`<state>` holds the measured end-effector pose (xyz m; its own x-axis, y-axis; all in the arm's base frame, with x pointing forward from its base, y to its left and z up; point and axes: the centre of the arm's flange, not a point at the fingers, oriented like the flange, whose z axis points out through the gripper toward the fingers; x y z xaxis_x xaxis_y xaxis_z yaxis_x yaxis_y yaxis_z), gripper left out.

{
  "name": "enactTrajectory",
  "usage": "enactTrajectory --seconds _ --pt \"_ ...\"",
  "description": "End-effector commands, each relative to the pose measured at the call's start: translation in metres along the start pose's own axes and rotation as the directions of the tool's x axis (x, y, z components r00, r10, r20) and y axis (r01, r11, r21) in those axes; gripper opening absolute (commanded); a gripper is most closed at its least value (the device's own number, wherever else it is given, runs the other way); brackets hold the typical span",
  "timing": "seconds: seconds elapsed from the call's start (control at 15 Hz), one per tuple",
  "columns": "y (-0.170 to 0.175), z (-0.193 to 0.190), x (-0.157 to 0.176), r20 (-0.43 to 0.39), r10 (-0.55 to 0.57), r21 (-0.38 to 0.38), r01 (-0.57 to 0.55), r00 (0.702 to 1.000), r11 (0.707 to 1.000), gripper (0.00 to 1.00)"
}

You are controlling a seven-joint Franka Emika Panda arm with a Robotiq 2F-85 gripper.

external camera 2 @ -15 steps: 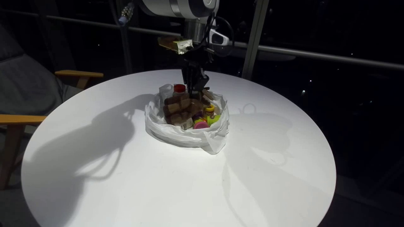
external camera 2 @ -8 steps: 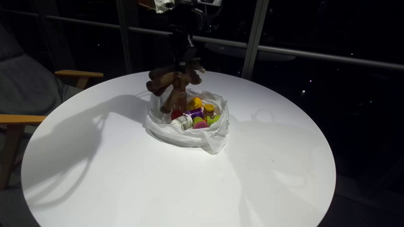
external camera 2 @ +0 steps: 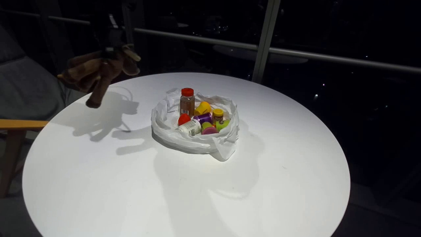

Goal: Remove all the objects from the plastic and put them on the table.

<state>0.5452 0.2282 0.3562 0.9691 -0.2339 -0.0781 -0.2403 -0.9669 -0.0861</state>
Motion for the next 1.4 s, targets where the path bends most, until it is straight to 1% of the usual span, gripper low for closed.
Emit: enactTrajectory --seconds 0.0,0.13,0.27,0.33,0.47,0.6,0.67,0.73,0.8,0.87,1.0,1.07,1.2,1.27,1.33 --pt "-0.065 0.041 -0.024 0.039 -0.045 0.008 0.045 0.998 0.999 0.00" --pt "-0.085 0.075 -0.029 0.049 -0.059 -0.018 0.060 0.997 0.998 0.00" --pt "-0.093 0.100 -0.025 0.028 -0.086 -0.056 0.087 0.996 0.995 0.02" --pt "-0.093 0.110 -0.021 0.019 -0.091 -0.069 0.092 0.996 0.993 0.25" --pt "-0.090 0.114 -0.010 -0.013 -0.078 -0.067 0.077 0.997 0.995 0.29" --pt "-0.084 0.104 0.000 -0.034 -0.055 -0.032 0.054 0.998 0.998 0.44" --pt "-0.079 0.094 0.005 -0.039 -0.048 -0.015 0.048 0.998 0.999 0.54" --pt "-0.071 0.078 0.009 -0.047 -0.039 -0.008 0.038 0.998 0.999 0.61" --pt "-0.064 0.066 0.015 -0.056 -0.025 -0.005 0.025 0.998 1.000 0.71" --pt "-0.056 0.055 0.022 -0.065 -0.007 -0.003 0.007 0.998 1.000 0.78" --pt "-0.036 0.042 0.039 -0.089 0.043 -0.015 -0.044 0.995 0.999 0.95" --pt "-0.026 0.038 0.050 -0.100 0.055 -0.020 -0.057 0.993 0.998 1.00" --pt "-0.002 0.037 0.074 -0.127 0.067 -0.052 -0.074 0.990 0.996 1.00" --pt "0.007 0.037 0.084 -0.132 0.056 -0.078 -0.067 0.990 0.995 1.00" --pt "0.018 0.040 0.095 -0.131 0.041 -0.120 -0.057 0.991 0.991 1.00"
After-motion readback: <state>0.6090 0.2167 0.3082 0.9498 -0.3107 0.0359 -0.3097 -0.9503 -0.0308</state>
